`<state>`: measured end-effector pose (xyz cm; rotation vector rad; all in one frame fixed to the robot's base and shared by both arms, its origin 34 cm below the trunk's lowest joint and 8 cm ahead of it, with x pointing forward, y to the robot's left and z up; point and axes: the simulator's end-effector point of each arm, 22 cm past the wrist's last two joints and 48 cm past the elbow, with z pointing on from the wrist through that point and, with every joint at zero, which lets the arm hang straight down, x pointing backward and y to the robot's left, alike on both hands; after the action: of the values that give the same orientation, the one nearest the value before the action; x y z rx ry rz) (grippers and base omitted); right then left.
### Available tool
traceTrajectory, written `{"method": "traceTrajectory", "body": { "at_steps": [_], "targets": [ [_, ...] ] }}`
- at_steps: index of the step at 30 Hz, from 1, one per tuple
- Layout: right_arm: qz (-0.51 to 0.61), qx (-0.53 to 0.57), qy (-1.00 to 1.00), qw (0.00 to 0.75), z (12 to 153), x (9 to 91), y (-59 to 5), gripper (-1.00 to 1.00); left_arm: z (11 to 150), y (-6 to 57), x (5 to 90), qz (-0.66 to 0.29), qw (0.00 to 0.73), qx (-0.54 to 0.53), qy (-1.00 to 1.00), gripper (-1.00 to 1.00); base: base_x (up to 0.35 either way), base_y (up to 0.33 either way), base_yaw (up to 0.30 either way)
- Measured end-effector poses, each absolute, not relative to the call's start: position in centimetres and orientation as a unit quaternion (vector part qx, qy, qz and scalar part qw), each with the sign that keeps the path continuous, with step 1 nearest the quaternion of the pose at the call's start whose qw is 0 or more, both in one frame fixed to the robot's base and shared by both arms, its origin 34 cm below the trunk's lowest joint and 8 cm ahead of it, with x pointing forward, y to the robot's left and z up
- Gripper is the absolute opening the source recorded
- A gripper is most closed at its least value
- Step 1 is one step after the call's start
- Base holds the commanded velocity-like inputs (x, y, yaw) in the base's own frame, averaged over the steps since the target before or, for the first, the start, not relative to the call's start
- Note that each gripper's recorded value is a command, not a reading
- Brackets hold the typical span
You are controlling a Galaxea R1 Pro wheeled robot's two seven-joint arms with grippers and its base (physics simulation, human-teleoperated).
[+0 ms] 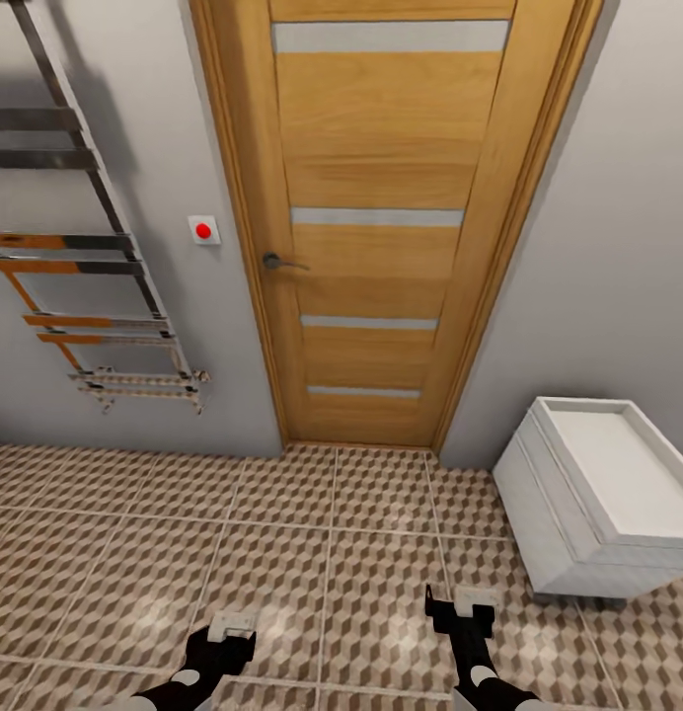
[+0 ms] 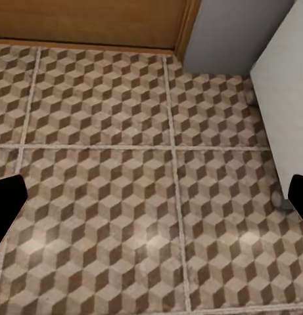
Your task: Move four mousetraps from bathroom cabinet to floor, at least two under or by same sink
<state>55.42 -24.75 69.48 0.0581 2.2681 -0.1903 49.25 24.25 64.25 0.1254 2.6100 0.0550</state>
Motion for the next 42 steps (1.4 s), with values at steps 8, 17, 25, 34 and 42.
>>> {"method": "traceTrajectory", "body": {
  "at_steps": [8,17,25,34,42],
  "targets": [
    [-0.076,0.023,0.906,0.416,69.2,55.2,-24.7,1.00,64.0,24.3,49.1,0.020,0.258,0.046,0.965,1.00,0.000,0.000,0.271],
    [-0.075,0.023,0.907,0.413,68.9,55.0,-24.7,1.00,63.8,24.3,48.8,0.020,0.255,0.046,0.966,1.00,0.000,0.000,0.270],
    [-0.076,0.023,0.909,0.410,68.6,54.8,-24.7,1.00,63.5,24.3,48.6,0.020,0.252,0.047,0.966,1.00,0.000,0.000,0.269],
    [-0.076,0.022,0.910,0.407,68.3,54.6,-24.7,1.00,63.2,24.3,48.3,0.020,0.248,0.047,0.967,1.00,0.000,0.000,0.269],
    [-0.076,0.022,0.911,0.404,68.0,54.4,-24.7,1.00,63.0,24.3,48.1,0.020,0.245,0.047,0.968,1.00,0.000,0.000,0.267]
  ]
}}
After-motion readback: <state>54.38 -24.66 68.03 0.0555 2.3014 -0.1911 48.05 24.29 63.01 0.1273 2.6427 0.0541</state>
